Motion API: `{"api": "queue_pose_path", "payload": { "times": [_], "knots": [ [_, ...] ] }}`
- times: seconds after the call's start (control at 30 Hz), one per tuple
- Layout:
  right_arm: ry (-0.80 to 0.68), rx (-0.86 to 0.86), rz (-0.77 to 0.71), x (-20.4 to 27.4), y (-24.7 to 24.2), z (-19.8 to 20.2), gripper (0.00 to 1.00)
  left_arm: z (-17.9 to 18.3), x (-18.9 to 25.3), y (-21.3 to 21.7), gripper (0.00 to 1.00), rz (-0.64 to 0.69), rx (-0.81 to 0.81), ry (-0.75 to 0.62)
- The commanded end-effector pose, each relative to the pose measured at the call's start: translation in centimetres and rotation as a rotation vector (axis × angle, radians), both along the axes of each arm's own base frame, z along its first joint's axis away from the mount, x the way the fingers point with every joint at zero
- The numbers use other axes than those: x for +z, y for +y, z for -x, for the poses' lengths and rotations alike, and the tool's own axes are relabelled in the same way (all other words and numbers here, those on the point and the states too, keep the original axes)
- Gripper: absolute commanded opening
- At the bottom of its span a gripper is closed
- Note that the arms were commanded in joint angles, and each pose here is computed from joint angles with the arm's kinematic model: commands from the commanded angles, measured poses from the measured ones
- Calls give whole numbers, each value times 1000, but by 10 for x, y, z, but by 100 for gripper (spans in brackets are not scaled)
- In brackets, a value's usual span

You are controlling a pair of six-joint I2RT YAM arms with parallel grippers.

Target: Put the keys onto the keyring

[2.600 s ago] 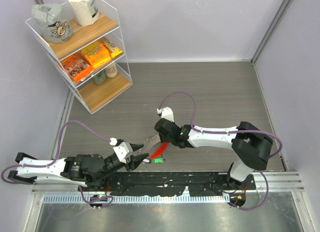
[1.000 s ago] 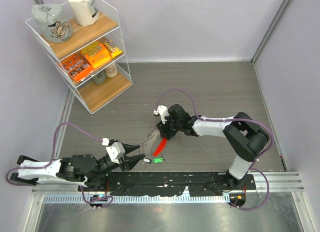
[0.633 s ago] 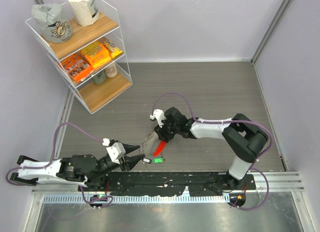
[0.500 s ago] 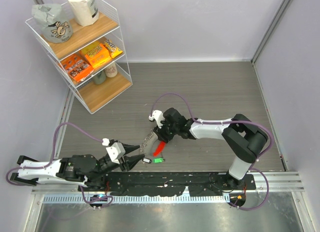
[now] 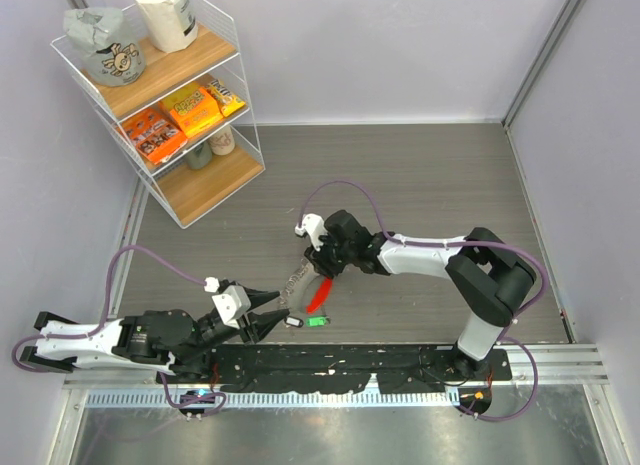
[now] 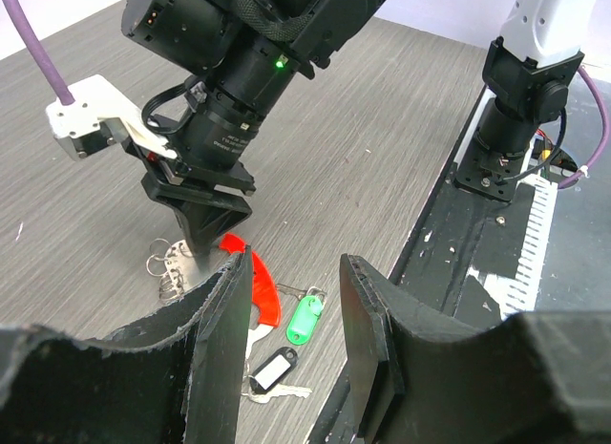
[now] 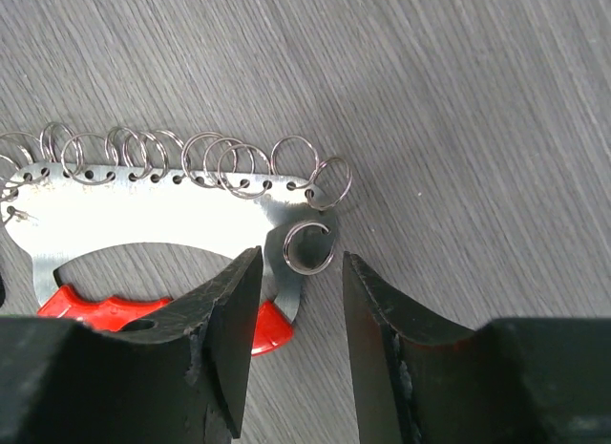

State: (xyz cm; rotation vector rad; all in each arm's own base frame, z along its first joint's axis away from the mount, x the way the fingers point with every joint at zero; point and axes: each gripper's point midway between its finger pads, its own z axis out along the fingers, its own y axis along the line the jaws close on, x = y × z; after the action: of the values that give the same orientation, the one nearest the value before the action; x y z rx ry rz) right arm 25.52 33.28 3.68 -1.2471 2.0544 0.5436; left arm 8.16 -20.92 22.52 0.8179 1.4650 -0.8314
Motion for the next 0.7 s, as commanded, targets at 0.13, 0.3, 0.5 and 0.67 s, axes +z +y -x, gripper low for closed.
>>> {"api": "queue_pose_path", "payload": {
  "times": [0.13, 0.3, 0.5, 0.67],
  "knots": [
    [-41, 22, -25, 13, 15, -12, 45, -1, 7, 0, 47, 29, 10, 13],
    [-23, 16, -3, 1, 14, -12, 45, -1, 8, 0, 47, 23, 10, 8],
    [-5, 5, 14, -9, 11, -11, 43, -2, 9, 0, 47, 17, 11, 4],
    [22, -10, 9, -13, 8, -11, 36, -2, 8, 0, 47, 17, 14, 2]
  ]
}}
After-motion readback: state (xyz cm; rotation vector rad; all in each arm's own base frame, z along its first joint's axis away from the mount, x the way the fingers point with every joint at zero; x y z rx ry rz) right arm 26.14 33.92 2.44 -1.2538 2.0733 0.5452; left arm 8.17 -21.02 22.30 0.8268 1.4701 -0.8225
